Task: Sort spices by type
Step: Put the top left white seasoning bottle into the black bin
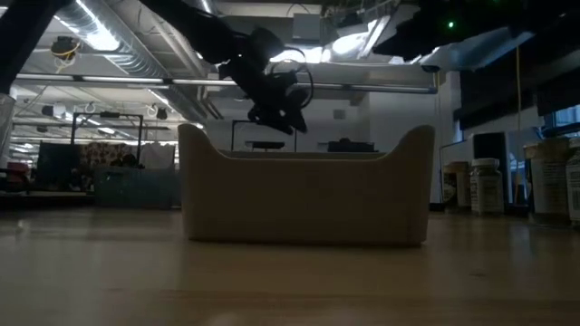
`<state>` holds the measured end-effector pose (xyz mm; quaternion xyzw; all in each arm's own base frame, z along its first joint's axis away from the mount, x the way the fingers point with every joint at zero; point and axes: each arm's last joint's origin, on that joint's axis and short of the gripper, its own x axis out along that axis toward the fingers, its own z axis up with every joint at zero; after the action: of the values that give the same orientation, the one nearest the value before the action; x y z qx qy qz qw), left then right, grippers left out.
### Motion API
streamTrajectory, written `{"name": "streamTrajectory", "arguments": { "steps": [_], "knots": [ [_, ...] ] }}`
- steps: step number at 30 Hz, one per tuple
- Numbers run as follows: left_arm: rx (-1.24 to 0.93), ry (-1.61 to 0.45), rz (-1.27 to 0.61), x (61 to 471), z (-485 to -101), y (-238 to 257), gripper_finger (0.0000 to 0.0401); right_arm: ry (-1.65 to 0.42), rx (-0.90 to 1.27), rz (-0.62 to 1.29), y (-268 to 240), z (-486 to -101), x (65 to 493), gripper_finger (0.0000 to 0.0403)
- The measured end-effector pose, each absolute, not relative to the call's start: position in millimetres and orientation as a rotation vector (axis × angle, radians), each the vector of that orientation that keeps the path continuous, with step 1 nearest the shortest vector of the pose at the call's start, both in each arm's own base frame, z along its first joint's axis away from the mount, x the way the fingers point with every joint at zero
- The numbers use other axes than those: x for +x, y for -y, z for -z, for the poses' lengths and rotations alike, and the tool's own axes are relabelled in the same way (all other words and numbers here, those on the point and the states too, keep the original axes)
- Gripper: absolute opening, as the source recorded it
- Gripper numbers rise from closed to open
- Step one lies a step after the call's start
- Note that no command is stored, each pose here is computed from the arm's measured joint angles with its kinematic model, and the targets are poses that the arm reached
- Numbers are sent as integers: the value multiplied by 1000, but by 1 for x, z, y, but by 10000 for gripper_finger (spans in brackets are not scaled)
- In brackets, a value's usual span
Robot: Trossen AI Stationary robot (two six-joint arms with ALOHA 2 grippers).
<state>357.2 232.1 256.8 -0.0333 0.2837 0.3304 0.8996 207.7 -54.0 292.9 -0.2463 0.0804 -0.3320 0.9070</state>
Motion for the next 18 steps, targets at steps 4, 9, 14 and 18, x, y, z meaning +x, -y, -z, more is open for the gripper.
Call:
{"name": "streamTrajectory", "arguments": {
  "steps": [4, 9, 14, 18],
  "knots": [
    [-87, -628, -673, 364, -262, -240, 253, -233, -481, 704, 61, -286, 206, 28],
    [-104, -661, -665, 368, -253, -248, 253, -266, -459, 708, 63, -282, 205, 28],
    [-135, -673, -669, 369, -241, -258, 253, -254, -442, 693, 62, -282, 206, 28],
    [-152, -705, -674, 369, -228, -263, 253, -261, -438, 690, 62, -281, 206, 28]
  ]
}}
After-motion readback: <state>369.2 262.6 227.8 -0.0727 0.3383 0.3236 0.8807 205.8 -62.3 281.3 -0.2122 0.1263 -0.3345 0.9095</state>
